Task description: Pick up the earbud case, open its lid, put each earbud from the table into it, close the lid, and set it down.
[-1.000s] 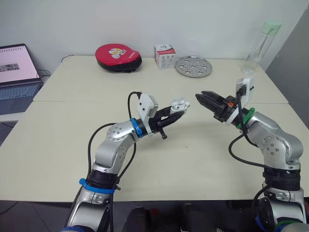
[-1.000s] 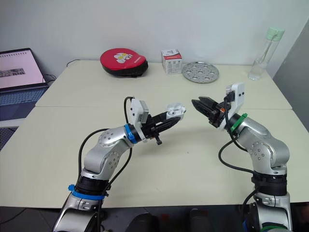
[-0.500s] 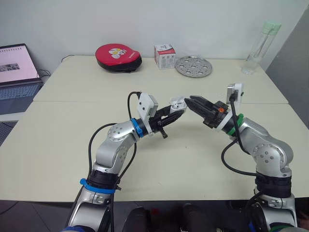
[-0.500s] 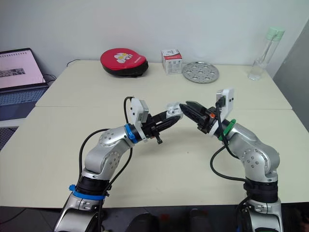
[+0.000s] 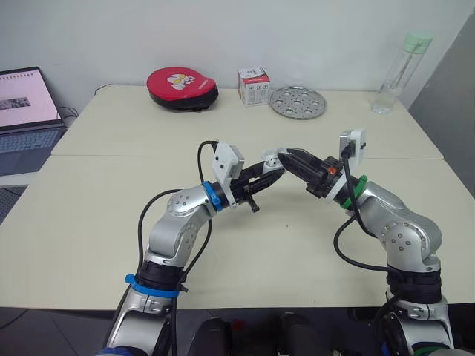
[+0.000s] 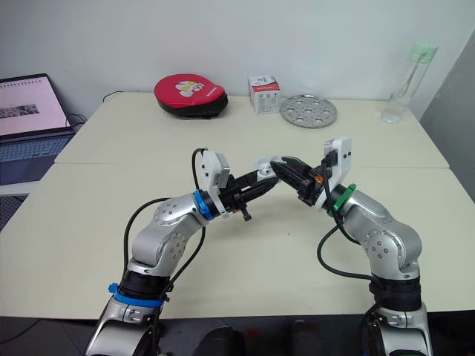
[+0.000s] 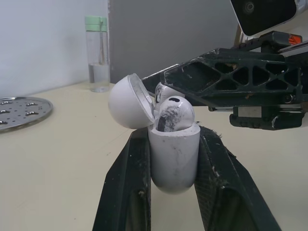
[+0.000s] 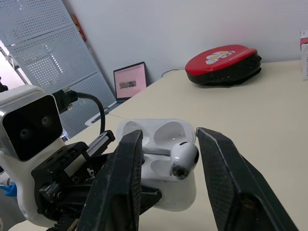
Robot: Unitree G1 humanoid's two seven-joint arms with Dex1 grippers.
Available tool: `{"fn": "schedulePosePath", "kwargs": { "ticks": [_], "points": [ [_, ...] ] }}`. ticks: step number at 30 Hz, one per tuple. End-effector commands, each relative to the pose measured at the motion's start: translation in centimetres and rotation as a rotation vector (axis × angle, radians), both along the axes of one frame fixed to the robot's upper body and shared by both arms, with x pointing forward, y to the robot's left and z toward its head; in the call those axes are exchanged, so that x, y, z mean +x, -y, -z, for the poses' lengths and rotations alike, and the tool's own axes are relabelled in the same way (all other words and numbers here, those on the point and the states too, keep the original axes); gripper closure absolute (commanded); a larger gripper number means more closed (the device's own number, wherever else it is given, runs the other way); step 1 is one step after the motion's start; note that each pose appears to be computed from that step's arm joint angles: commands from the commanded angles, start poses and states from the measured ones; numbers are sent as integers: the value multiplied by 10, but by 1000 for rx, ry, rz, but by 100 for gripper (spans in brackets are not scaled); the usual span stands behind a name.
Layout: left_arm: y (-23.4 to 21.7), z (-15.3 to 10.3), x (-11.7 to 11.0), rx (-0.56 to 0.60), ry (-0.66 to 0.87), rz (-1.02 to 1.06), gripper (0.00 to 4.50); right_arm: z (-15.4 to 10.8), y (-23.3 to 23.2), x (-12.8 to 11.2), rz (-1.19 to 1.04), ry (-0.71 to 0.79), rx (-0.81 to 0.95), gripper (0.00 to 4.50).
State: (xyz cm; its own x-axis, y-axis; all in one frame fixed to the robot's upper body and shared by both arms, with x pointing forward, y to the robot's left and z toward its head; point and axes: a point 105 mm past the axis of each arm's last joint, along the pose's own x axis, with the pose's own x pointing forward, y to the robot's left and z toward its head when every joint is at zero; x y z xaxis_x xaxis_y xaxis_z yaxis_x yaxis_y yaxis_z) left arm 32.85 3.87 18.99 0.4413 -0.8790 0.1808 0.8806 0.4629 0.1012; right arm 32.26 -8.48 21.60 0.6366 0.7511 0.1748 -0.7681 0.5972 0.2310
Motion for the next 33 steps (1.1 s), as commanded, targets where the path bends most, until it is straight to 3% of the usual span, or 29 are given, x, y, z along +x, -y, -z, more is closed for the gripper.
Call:
{"fn": "schedulePosePath", "kwargs": {
  "ticks": [1, 2, 5, 8, 18, 33],
  "points": [
    [1, -17, -4, -37, 56, 8, 373, -6, -2, -6, -7, 36, 5, 269],
    [1, -17, -4, -38, 56, 7, 373, -6, -2, -6, -7, 34, 7, 269],
    [1, -17, -4, -39, 56, 7, 373, -6, -2, -5, -2, 33, 10, 324],
    [2, -17, -4, -39, 55, 7, 373, -5, -1, -5, 2, 32, 9, 425],
    [1, -16, -1, -30, 71, -25, 373, -12, -1, -2, 16, 36, 23, 429],
    [15, -29, -1, -63, 293, -173, 373, -19, -13, 6, 146, 51, -13, 429]
  ]
}}
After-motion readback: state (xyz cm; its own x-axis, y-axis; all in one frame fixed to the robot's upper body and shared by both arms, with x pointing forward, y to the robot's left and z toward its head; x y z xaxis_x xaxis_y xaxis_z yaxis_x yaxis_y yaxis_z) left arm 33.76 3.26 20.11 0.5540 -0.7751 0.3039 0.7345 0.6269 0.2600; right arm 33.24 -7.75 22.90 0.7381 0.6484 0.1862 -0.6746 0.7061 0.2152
